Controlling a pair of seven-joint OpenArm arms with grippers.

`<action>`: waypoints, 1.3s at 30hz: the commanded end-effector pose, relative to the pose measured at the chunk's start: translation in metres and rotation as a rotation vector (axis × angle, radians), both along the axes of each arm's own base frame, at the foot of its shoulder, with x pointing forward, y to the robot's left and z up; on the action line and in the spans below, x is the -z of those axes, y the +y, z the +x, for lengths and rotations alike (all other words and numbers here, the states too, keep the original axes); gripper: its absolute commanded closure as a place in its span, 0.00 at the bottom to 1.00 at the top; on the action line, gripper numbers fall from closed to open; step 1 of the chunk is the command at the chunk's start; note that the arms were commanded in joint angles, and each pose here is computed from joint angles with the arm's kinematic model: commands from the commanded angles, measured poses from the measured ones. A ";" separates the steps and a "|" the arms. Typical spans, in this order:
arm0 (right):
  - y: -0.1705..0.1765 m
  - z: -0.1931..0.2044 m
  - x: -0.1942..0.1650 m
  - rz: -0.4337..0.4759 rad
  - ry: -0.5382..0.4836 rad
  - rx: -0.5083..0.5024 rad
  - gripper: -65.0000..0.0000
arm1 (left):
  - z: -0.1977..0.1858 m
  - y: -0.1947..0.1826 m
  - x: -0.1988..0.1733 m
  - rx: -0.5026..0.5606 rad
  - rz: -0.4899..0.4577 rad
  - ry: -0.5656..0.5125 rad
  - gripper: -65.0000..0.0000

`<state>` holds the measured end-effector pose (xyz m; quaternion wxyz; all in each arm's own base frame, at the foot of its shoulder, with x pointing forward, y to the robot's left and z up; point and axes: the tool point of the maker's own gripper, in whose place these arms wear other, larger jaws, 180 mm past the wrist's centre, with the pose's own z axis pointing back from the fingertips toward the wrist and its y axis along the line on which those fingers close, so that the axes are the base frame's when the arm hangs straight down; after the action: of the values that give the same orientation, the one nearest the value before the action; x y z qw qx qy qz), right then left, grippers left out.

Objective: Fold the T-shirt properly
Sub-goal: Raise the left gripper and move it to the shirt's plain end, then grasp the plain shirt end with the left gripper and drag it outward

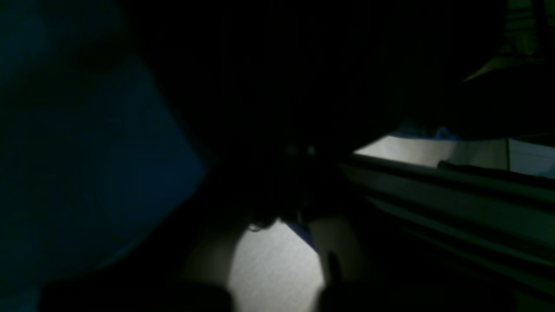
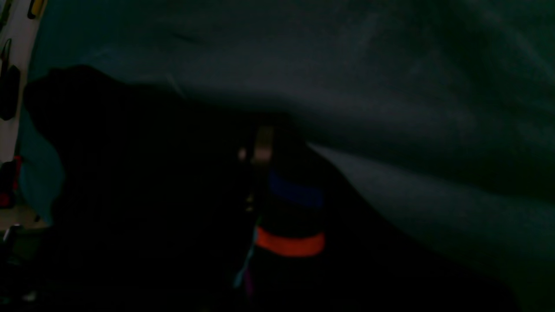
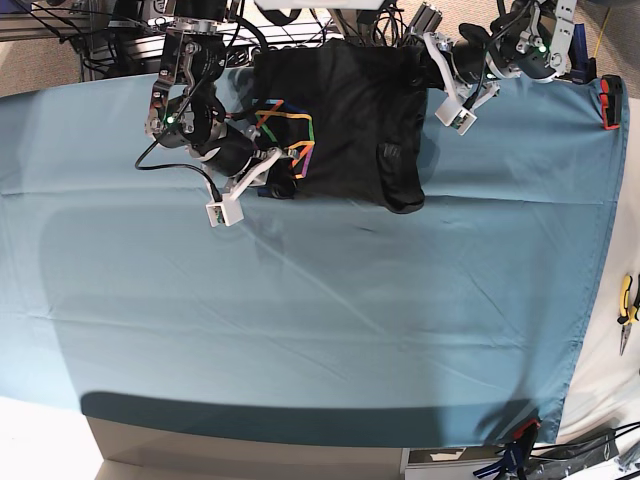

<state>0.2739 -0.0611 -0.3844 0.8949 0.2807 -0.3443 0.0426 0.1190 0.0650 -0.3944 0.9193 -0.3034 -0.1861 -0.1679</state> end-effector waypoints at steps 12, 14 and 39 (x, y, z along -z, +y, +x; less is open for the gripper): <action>0.006 0.011 -0.019 0.043 -0.074 -0.010 1.00 | 0.020 0.002 -0.043 0.073 0.075 -0.187 1.00; 0.008 0.010 -0.021 0.053 -0.085 -0.022 1.00 | 0.021 0.004 -0.042 0.073 0.093 -0.191 1.00; -0.021 -0.013 -0.023 -0.142 -0.090 -0.012 1.00 | 0.104 0.028 -0.048 0.000 0.223 -0.378 1.00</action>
<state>0.2535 -0.0829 -0.3733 0.9061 0.2133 -0.3561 0.0817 0.2163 0.0941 -0.3564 0.9034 -0.1614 -0.3146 -0.2425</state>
